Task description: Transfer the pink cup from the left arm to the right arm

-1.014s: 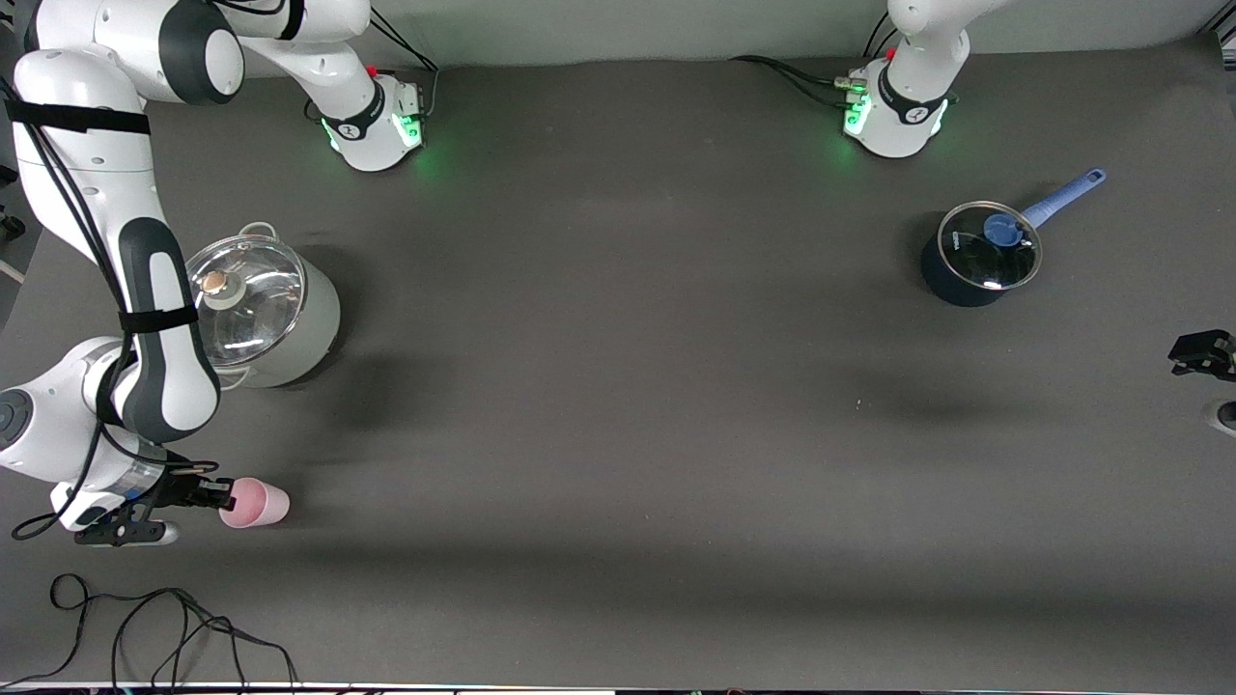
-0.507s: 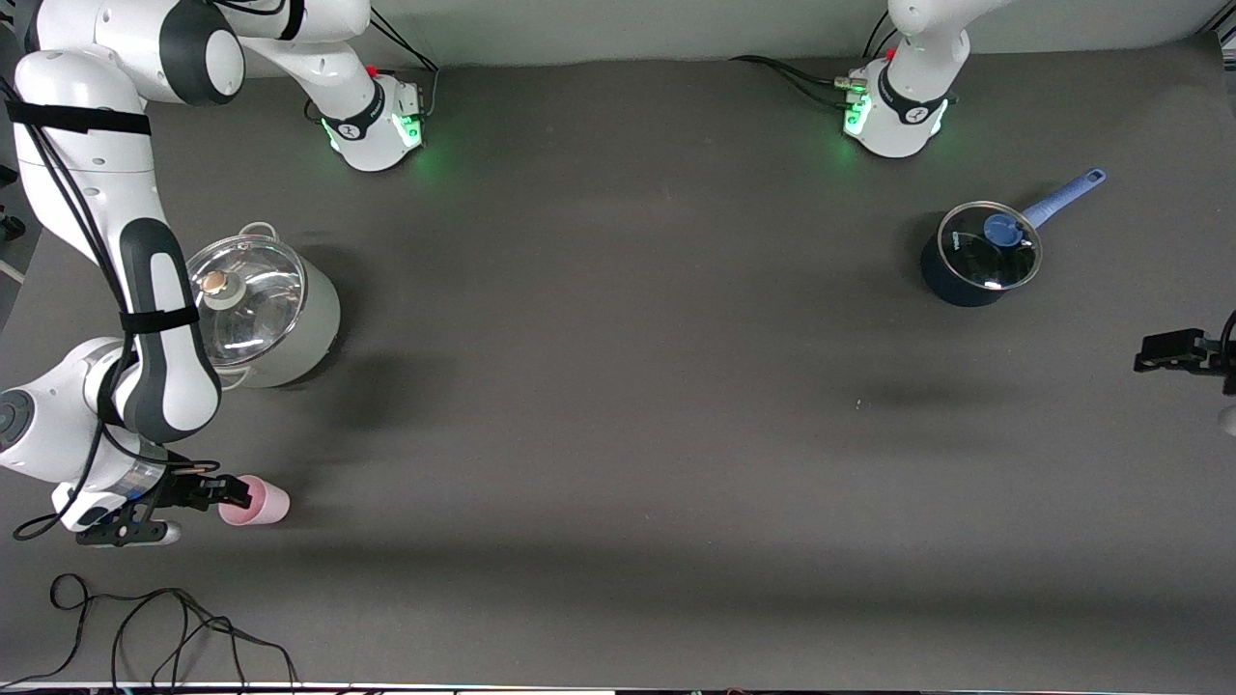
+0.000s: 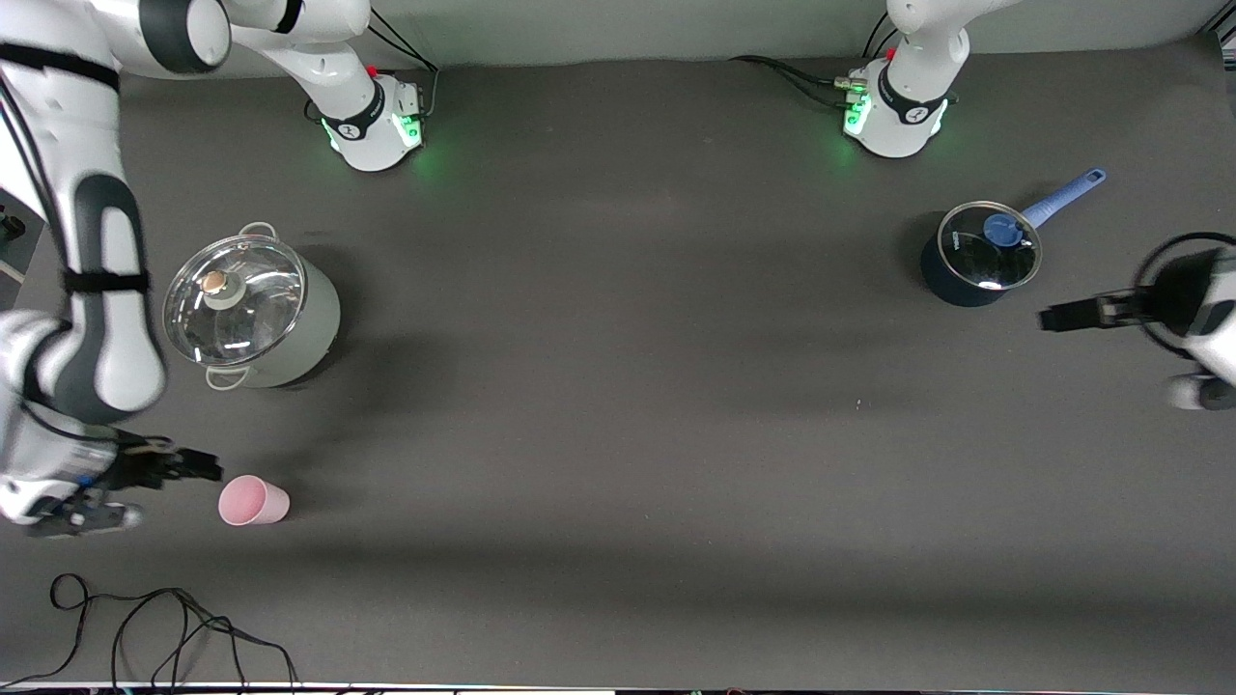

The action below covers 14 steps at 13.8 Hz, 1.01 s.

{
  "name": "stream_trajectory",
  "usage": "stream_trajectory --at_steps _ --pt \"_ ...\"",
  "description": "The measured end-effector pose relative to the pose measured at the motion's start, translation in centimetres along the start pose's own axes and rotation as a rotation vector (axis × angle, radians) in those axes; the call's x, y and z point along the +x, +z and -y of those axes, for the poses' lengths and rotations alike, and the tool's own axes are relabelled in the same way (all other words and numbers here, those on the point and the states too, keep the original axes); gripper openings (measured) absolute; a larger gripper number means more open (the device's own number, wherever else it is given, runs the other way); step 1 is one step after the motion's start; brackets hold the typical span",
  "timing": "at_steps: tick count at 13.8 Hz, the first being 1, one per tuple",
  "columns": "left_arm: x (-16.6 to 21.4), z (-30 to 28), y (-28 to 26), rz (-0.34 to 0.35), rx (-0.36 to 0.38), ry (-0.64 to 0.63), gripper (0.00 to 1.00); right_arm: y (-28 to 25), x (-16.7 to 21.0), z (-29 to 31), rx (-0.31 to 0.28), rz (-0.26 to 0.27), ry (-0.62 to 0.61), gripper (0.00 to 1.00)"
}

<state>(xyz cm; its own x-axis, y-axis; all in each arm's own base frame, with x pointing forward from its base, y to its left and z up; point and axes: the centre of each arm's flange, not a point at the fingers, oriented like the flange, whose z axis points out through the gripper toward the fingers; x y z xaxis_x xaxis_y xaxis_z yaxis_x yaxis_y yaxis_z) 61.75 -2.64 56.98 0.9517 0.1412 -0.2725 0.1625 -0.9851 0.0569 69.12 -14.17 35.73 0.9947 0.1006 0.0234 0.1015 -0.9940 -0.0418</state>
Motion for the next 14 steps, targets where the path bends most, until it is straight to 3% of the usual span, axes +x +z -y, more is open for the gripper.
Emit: stream_trajectory --at_steps 4,7,10,14 --pt "0.1 -0.2 0.6 0.003 0.032 0.022 1.0 -12.1 -3.5 2.2 -0.003 0.071 -0.038 1.0" --pt "0.5 1.0 0.4 -0.009 0.058 0.098 1.0 -18.0 -5.9 4.9 0.007 0.07 -0.007 1.0" --pt "0.6 2.1 0.1 -0.037 0.072 0.12 1.0 -21.0 -7.3 6.8 0.012 0.063 0.02 1.0" --pt "-0.4 2.1 0.1 -0.126 0.116 0.176 1.0 -20.6 -7.8 9.5 -0.011 0.093 0.033 1.0"
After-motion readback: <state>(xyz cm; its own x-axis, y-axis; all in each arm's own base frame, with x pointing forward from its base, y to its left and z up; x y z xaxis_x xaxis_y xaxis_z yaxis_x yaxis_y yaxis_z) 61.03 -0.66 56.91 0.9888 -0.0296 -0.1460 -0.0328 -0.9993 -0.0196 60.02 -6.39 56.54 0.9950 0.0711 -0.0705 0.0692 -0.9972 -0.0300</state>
